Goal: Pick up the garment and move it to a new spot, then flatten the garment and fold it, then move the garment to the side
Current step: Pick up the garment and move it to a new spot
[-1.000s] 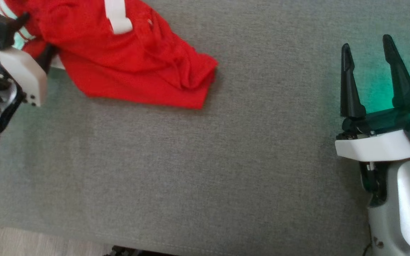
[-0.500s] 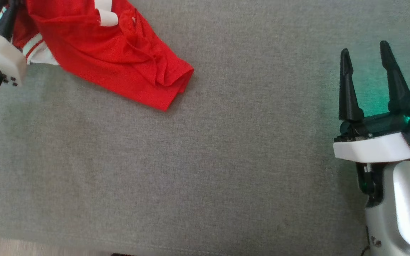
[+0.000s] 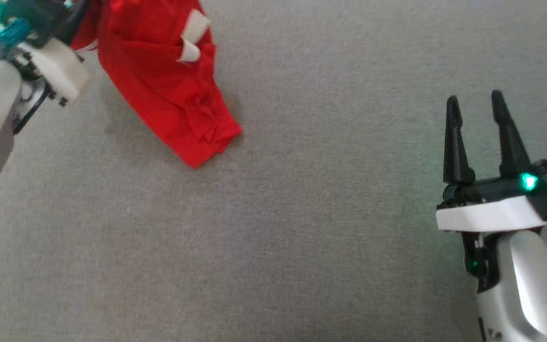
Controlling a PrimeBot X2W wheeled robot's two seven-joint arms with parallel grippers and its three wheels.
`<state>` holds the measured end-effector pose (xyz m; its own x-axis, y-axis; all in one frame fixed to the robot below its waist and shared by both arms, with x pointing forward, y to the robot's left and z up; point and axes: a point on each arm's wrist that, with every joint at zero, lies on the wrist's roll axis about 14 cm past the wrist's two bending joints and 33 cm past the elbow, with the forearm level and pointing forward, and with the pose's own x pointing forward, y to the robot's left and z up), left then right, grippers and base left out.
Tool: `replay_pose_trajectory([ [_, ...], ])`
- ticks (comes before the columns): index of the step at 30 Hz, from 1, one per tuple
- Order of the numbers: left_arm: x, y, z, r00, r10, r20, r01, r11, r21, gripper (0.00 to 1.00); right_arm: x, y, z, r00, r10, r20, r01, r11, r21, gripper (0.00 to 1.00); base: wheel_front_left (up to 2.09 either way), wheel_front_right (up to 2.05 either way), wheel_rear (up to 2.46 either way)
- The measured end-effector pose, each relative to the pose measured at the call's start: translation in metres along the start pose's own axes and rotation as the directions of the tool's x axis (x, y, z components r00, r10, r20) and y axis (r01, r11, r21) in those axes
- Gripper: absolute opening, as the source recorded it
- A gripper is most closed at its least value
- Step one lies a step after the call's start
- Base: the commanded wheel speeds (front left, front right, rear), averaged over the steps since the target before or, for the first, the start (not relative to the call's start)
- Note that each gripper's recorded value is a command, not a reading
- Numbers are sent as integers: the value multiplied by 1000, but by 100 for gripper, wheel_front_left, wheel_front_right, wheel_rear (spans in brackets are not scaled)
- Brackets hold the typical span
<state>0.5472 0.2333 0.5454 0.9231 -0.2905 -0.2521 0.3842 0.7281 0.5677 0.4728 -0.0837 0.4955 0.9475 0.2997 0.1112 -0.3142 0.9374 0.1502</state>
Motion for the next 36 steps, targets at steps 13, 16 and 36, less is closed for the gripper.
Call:
replay_pose_trajectory([
  [13, 6, -66, 150, 964, -162, 210, 140, 983, 115, 0, -37, -28, 46, 990, -104, 91, 102, 995, 21, 100, 0, 0, 0],
  [16, 7, -84, 172, 952, -193, 239, 171, 979, 112, 0, -46, -37, 51, 986, -133, 102, 131, 991, 24, 100, 0, 0, 0],
  [36, 116, -177, 80, 929, -368, 49, 369, 930, -7, 100, -51, -75, 30, 974, -222, 49, 221, 975, 17, 100, 0, 0, 0],
])
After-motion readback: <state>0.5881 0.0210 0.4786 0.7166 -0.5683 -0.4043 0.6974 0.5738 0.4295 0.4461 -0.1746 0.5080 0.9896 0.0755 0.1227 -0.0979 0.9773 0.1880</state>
